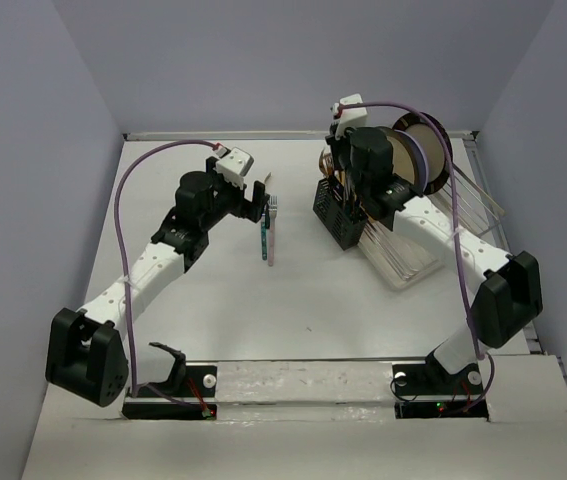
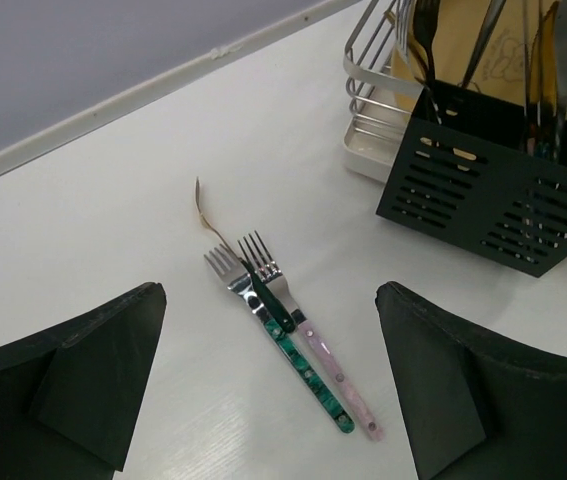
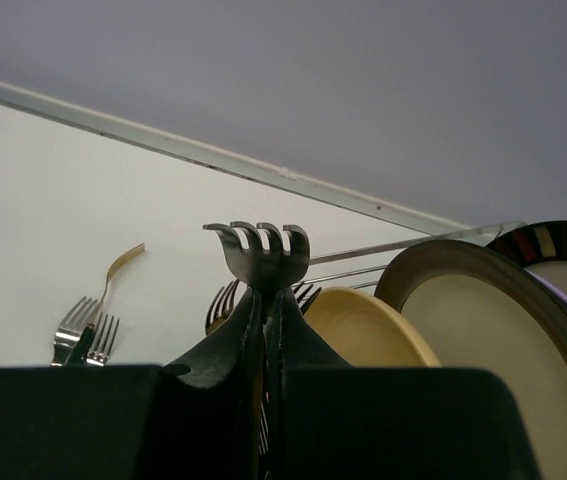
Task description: Sort the eating utensils into containers
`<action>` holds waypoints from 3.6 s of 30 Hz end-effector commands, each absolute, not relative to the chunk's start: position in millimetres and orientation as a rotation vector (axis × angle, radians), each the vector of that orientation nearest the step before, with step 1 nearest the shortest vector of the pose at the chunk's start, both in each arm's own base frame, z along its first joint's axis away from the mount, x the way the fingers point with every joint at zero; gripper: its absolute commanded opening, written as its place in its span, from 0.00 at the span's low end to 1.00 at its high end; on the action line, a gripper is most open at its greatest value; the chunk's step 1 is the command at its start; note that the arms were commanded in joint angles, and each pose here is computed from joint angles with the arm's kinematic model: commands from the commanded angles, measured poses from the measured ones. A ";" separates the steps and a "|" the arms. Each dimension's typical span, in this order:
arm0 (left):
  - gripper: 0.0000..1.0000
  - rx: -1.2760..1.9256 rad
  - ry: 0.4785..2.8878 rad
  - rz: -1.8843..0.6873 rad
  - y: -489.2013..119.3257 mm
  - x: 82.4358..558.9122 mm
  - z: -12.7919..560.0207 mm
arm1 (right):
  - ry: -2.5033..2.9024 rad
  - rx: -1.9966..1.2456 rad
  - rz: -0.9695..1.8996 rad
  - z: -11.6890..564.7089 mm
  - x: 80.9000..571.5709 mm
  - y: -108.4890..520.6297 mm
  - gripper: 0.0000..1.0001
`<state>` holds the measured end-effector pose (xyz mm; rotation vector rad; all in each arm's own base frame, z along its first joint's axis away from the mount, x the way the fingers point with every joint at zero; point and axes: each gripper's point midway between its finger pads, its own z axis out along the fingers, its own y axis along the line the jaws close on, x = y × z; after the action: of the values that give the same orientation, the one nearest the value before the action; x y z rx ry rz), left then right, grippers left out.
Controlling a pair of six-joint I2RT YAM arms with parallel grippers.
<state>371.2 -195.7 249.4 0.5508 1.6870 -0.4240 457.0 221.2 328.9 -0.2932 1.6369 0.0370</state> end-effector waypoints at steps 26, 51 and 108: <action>0.99 0.537 1.681 -0.346 -185.9 381.0 247.3 | 1.526 -0.271 0.227 400.0 426.8 235.1 0.00; 0.99 0.543 1.695 -0.343 -184.9 378.9 241.2 | 1.676 -0.298 0.145 328.9 452.1 244.4 0.00; 0.99 0.243 1.894 -0.087 -69.8 407.0 153.5 | 2.273 -0.735 0.285 96.5 405.2 401.5 0.51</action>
<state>401.5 -70.2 135.2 0.2563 1.9656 -0.0896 401.2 393.2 56.6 -0.7816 2.3455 0.2447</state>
